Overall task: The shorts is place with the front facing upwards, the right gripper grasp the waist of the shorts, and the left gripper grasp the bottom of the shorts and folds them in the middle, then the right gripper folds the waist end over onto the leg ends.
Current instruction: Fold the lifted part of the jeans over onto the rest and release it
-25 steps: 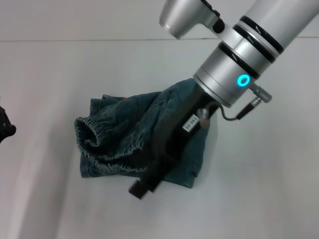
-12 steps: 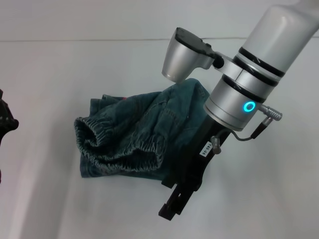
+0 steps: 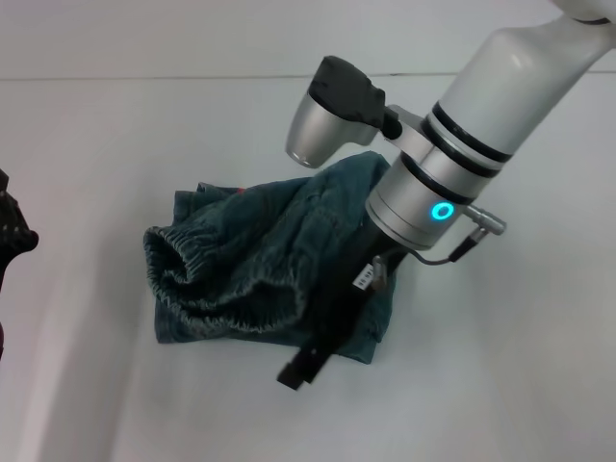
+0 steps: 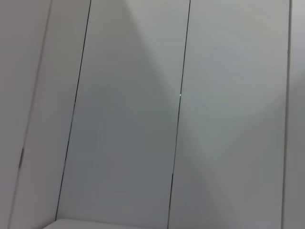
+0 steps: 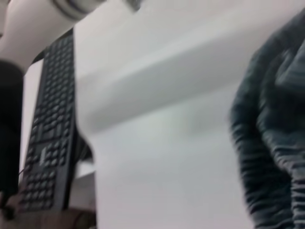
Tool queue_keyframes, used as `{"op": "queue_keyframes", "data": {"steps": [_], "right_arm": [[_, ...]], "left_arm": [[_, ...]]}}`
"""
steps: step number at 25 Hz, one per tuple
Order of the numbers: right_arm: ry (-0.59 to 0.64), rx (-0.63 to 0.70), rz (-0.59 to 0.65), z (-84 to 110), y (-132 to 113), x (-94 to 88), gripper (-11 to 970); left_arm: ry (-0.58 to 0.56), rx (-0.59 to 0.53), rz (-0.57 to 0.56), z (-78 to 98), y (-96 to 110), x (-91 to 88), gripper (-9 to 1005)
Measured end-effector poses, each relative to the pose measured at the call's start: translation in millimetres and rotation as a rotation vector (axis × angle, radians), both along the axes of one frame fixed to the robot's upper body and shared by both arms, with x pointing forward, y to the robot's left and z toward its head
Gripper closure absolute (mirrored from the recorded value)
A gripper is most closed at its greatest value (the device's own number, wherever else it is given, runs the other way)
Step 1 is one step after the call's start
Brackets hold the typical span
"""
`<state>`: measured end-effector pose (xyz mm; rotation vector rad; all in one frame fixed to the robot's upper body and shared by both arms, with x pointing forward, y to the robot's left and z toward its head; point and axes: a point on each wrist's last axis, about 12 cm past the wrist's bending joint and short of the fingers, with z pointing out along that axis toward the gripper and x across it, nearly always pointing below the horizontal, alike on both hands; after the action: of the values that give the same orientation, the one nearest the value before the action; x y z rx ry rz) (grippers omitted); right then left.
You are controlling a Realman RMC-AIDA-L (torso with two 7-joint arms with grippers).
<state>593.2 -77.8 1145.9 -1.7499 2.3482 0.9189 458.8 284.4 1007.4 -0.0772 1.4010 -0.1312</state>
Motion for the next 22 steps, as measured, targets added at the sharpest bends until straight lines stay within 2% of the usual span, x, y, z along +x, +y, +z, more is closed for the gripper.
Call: {"op": "queue_keyframes", "data": {"steps": [9,16,22], "right_arm": [[-0.107,0.128,-0.078,7.0,10,15.9,28],[-0.181,0.26,-0.136,0.6,20,22.5,28],[-0.233,0.36,-0.225,-7.2,17,28.7,29]], "left_arm": [[0.006,-0.002,0.003,-1.5,0,-2.7,984],[0.009,-0.002,0.005,-2.0,0,-3.5,983],[0.009,-0.004,0.004,-1.9,0,-3.3,984]]}}
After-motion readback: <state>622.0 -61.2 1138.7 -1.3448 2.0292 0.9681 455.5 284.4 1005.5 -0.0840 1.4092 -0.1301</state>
